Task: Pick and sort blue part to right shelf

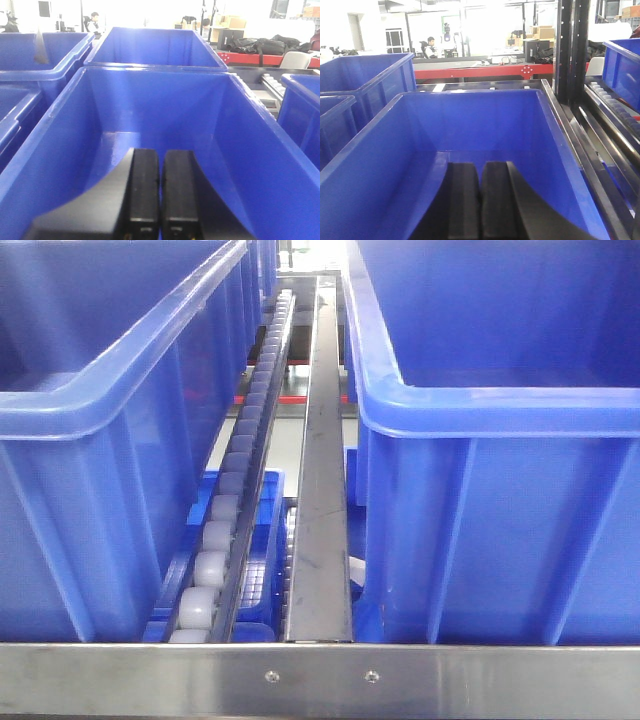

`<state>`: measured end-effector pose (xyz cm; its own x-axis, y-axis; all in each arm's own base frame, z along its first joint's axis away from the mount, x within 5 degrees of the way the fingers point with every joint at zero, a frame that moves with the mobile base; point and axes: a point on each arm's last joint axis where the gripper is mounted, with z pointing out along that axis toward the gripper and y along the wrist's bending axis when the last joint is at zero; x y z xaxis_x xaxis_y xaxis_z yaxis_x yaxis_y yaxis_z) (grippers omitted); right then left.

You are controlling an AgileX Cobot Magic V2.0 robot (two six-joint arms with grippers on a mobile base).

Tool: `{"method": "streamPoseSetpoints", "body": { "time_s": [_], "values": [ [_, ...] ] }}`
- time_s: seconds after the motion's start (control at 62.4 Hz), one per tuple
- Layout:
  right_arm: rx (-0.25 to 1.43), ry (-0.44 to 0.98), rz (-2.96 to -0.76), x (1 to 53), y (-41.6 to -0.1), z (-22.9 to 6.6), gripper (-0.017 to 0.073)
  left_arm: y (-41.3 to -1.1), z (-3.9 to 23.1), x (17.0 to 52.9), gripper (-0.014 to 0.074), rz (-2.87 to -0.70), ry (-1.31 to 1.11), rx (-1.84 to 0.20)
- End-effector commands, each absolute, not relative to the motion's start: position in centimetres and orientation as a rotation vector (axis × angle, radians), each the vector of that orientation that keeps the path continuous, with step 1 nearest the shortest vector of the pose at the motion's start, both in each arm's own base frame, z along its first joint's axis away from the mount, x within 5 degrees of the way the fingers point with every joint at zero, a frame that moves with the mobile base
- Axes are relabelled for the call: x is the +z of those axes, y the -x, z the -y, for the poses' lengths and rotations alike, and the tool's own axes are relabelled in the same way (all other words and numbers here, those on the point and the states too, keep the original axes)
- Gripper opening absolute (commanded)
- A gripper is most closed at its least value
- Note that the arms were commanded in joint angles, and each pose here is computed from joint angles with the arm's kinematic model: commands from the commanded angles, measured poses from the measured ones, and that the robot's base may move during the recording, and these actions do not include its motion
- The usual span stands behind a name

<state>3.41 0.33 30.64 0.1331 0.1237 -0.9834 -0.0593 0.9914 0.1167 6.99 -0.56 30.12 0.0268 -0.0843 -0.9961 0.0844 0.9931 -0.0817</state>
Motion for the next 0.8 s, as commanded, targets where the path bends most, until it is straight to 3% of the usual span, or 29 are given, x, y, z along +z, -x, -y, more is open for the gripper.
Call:
{"method": "streamPoseSetpoints", "body": {
  "time_s": [0.0, 0.305, 0.785],
  "values": [
    [0.112, -0.052, -1.335, 32.1, -3.2, -0.2, 0.0047, -6.9, 0.6, 31.6, 0.0123, -1.442, 0.006, -0.144],
    [0.113, -0.054, -1.331, 31.9, -3.3, -0.2, 0.0047, -6.9, 0.6, 31.5, 0.0123, -1.444, 0.006, -0.144],
    [0.041, -0.029, -1.298, 25.1, -4.5, 0.0, 0.0047, -6.9, 0.6, 31.6, 0.0123, -1.444, 0.006, -0.144]
  ]
}}
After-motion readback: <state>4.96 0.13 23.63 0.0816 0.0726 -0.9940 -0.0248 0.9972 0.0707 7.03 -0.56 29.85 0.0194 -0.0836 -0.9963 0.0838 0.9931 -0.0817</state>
